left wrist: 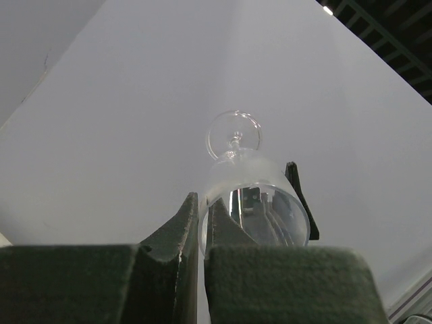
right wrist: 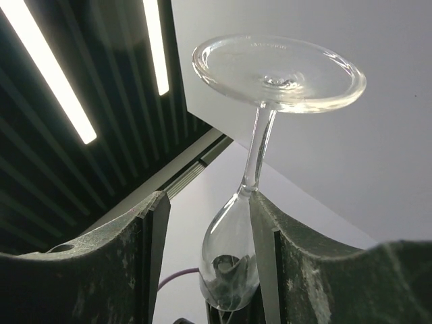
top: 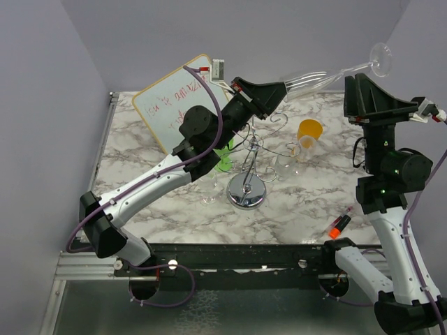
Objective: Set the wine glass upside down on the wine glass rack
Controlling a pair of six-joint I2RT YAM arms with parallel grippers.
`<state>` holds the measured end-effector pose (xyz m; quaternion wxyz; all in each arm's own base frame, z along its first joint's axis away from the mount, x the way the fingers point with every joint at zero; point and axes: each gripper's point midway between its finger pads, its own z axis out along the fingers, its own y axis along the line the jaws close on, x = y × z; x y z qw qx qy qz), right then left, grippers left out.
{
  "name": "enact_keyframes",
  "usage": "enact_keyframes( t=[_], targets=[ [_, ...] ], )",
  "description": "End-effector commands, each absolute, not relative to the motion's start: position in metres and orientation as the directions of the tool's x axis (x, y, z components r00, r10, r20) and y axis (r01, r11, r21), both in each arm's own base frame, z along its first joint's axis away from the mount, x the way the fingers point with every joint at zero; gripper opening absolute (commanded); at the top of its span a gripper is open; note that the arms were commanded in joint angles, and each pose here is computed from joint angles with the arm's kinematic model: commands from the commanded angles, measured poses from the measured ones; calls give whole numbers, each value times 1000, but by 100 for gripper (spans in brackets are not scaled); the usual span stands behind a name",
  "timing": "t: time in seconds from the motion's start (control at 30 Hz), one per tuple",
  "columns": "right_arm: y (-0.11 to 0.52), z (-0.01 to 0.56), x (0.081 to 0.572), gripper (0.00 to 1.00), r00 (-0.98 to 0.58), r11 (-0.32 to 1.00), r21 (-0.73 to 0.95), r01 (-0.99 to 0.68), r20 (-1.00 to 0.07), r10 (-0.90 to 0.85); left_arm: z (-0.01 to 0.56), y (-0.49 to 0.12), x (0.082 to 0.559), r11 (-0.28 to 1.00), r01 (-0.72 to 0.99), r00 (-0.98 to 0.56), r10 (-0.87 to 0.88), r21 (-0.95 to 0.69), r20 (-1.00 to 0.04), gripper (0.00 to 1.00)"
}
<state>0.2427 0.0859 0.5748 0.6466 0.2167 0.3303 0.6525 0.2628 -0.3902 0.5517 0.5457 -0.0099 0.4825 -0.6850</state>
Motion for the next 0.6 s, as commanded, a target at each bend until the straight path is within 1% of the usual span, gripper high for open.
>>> enact_keyframes(
  t=[0.0, 0.17, 0.43, 0.57],
  targets=[
    [81, 583, 247, 57, -60, 37, 716, -697, -111, 992, 578, -370, 249, 4, 765, -379, -805, -644, -456, 0],
    [88, 582, 256, 57, -80, 51, 732, -679, -144, 986, 577, -373, 245, -11, 770, -395, -793, -638, -464, 0],
    [89, 576, 268, 61, -72, 79, 761, -644, -163, 984, 577, -375, 240, -28, 777, -410, -780, -628, -473, 0],
    [98, 577, 271, 54, -111, 70, 754, -653, -186, 976, 574, -377, 239, -36, 773, -423, -773, -633, -473, 0]
  ],
)
